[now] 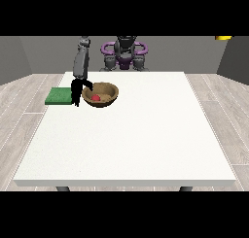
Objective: Pick the cup and pour the ball into the bowl, then pick the bowl and place it on the pad
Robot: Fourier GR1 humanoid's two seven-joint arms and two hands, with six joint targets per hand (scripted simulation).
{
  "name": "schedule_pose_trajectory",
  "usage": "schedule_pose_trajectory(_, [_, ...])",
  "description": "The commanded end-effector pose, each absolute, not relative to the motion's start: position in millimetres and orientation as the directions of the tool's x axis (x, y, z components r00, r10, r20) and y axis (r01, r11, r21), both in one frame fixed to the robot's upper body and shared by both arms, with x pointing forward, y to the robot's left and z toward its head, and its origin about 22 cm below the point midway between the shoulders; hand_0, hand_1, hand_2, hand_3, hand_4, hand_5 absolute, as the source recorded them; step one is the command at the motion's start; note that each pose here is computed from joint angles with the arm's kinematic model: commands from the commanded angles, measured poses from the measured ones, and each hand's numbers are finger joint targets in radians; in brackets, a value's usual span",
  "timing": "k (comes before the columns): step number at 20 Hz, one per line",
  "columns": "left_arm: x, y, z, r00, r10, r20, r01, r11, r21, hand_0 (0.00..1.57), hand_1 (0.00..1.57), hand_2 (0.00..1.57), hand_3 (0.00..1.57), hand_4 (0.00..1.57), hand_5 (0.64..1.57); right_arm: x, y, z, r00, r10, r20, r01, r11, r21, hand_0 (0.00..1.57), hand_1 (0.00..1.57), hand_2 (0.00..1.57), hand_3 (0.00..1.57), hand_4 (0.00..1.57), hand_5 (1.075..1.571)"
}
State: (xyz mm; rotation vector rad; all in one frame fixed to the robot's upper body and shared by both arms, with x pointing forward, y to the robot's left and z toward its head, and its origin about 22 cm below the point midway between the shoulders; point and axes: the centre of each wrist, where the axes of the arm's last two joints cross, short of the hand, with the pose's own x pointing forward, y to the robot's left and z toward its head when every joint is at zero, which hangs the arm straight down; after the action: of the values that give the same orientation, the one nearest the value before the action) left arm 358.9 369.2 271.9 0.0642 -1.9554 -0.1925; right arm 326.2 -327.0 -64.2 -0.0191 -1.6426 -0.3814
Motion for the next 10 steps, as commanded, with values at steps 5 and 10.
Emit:
schedule_pose_trajectory(5, [350.0,365.7,270.6,-0.415,-0.142,0.899,0.065,0.981,0.185,0.00,0.00,0.00,0.00,1.02,1.541,349.4,-285.3,-62.0,-0.105,-0.242,0.964,0.251,0.932,0.262,0.00,0.00,0.00,0.00,0.47,1.549])
schedule_pose_trajectory(10, [342.4,378.5,280.5,-0.443,-0.126,0.888,0.052,0.985,0.166,0.00,0.00,0.00,0.00,1.02,1.535,315.2,-333.0,-85.6,0.067,-0.211,0.975,0.438,0.884,0.161,0.88,0.88,0.58,0.00,0.61,1.514])
